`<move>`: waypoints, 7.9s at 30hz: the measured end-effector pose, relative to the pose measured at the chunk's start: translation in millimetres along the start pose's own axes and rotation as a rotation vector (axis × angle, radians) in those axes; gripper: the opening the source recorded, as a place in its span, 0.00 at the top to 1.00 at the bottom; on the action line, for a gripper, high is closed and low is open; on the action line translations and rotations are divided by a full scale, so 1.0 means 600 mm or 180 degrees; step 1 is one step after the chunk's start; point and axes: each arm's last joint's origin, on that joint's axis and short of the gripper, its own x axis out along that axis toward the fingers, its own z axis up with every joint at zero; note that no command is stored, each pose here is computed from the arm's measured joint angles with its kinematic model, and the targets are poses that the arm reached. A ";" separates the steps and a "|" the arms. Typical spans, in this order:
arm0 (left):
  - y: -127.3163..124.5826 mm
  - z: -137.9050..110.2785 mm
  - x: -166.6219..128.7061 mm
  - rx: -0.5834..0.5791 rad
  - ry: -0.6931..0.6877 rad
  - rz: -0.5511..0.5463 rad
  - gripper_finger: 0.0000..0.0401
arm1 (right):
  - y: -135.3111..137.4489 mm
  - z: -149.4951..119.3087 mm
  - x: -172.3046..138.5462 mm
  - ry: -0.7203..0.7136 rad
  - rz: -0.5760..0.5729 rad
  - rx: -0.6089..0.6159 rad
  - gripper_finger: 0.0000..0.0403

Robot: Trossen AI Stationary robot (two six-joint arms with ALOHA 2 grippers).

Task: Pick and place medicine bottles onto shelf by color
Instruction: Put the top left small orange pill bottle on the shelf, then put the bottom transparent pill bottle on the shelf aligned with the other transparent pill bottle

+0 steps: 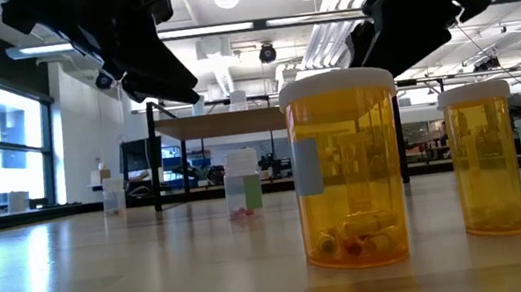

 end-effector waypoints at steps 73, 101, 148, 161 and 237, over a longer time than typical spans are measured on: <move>0.000 0.007 0.000 0.0175 -0.0135 0.0044 0.44 | -0.037 0.068 0.038 0.0009 -0.0078 -0.0030 0.71; 0.001 0.000 0.000 0.0168 -0.0005 0.0074 0.44 | -0.357 0.250 -0.131 -0.0316 -0.1106 0.0262 0.71; 0.001 0.001 0.000 0.0163 -0.0034 0.0081 0.44 | -0.527 0.167 -0.098 0.0024 -0.1091 0.1594 0.71; 0.001 0.001 0.000 0.0163 -0.0032 0.0081 0.44 | -0.532 0.155 -0.066 0.0266 -0.1004 0.1411 0.71; 0.002 -0.002 0.000 0.0173 0.0021 0.0087 0.44 | -0.522 0.201 -0.147 0.0370 -0.0916 0.1542 0.56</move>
